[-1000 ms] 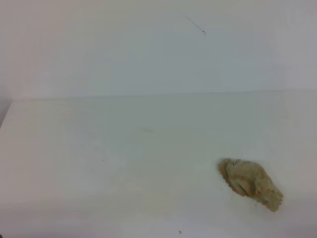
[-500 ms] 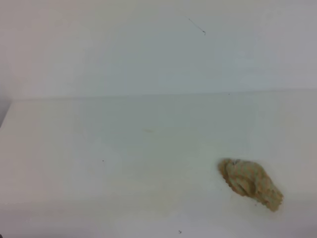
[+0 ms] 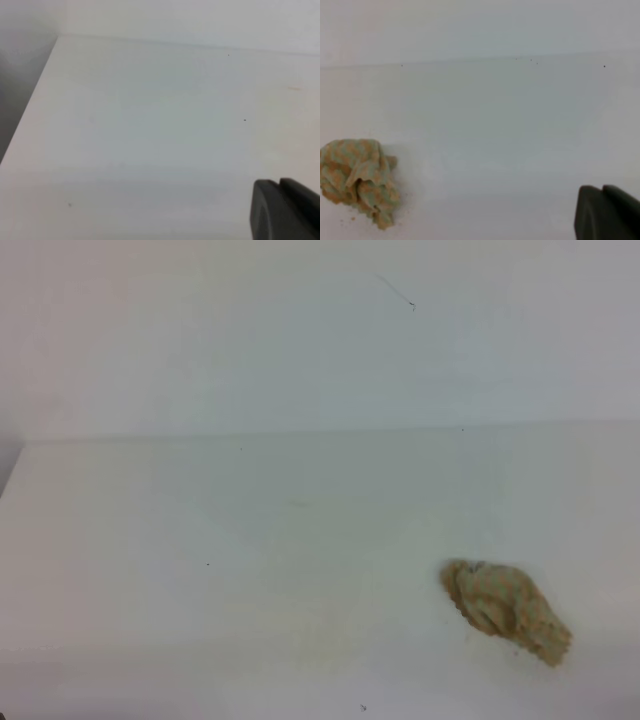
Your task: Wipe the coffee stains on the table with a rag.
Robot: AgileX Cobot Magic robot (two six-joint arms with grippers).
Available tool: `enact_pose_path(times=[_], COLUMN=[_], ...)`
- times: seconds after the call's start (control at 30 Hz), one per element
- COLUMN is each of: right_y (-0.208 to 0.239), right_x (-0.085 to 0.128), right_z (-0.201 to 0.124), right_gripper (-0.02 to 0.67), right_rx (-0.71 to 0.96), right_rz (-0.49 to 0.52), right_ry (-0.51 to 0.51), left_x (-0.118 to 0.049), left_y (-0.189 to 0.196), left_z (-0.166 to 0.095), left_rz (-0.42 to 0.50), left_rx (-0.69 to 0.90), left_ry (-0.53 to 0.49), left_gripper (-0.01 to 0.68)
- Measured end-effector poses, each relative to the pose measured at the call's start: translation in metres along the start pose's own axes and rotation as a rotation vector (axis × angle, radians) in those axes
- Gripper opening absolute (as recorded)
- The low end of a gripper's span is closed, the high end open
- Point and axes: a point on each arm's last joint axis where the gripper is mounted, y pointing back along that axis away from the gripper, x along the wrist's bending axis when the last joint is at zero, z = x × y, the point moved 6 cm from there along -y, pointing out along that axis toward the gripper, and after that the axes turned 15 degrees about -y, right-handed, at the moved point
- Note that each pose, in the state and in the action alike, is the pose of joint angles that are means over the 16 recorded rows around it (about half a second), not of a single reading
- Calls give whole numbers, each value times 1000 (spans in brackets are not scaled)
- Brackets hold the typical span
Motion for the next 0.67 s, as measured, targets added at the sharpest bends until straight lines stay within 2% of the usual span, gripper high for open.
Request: enact_pose_path(times=[0.67], right_y=[0], right_x=[0], right_z=[0], right_gripper=[-3], right_rx=[0], right_rz=[0], right_ry=[0], left_x=[0], left_y=[0], left_z=[0], left_rz=[0], left_rx=[3], left_ry=[0], left_gripper=[1])
